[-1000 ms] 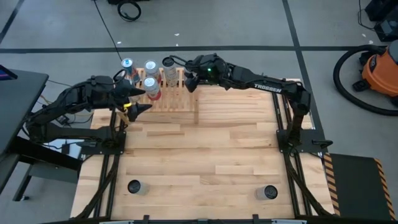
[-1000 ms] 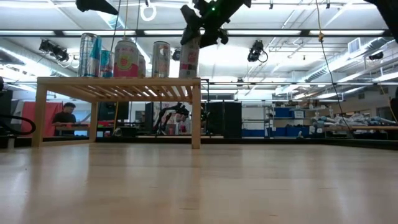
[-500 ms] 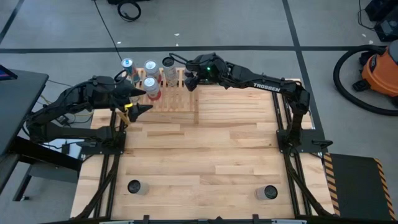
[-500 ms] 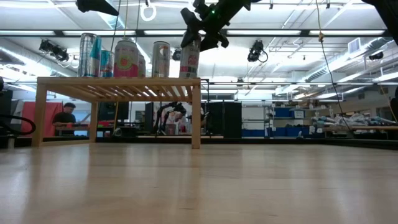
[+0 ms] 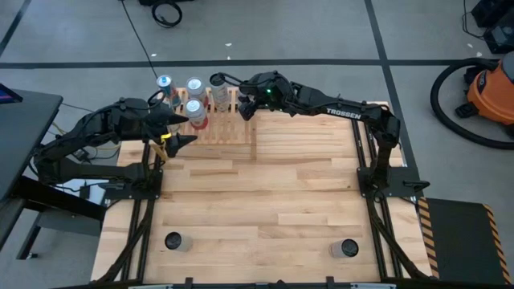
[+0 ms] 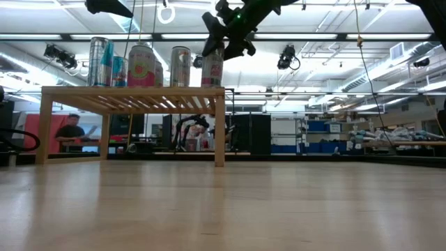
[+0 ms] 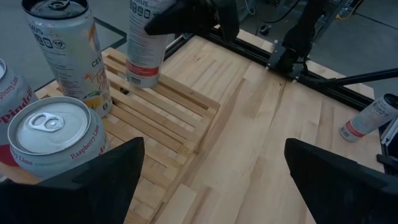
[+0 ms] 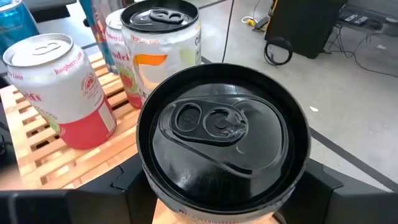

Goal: Place canned beverage on shelf
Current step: Put the top white and pink soda can on the shelf

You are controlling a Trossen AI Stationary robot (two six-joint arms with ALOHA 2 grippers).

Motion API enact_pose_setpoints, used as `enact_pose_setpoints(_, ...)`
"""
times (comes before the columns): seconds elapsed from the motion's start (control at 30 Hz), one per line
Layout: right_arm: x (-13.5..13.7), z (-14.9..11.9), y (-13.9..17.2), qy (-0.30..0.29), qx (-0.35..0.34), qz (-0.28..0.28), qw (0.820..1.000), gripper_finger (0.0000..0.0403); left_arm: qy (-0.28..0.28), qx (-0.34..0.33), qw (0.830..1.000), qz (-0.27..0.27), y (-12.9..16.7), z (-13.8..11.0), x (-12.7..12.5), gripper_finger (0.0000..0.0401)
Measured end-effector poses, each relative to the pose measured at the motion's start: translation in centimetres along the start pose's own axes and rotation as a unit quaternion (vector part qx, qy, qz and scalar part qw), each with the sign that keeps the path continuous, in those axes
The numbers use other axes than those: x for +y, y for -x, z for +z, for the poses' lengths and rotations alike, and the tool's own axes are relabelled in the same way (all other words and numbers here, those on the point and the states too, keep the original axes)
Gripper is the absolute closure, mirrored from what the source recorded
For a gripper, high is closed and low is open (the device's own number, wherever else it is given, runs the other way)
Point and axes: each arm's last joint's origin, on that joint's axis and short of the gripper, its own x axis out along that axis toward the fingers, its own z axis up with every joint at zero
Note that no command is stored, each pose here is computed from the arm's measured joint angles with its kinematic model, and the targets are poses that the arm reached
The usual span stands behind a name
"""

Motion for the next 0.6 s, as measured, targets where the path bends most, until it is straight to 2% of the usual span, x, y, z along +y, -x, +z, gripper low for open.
enact_pose_setpoints(0.2, -0.22, 0.08, -0.10, 0.010, -0.002, 0.005, 1.000, 0.0137, 0.000, 0.000, 1.000, 0.000, 0.00, 0.00, 0.00, 0.0012)
enact_pose_setpoints(0.6, -0.73, 0.32, -0.14, -0.008, -0.003, 0.023, 1.000, 0.0091, 0.001, 0.000, 1.000, 0.000, 0.00, 0.00, 0.00, 0.0012)
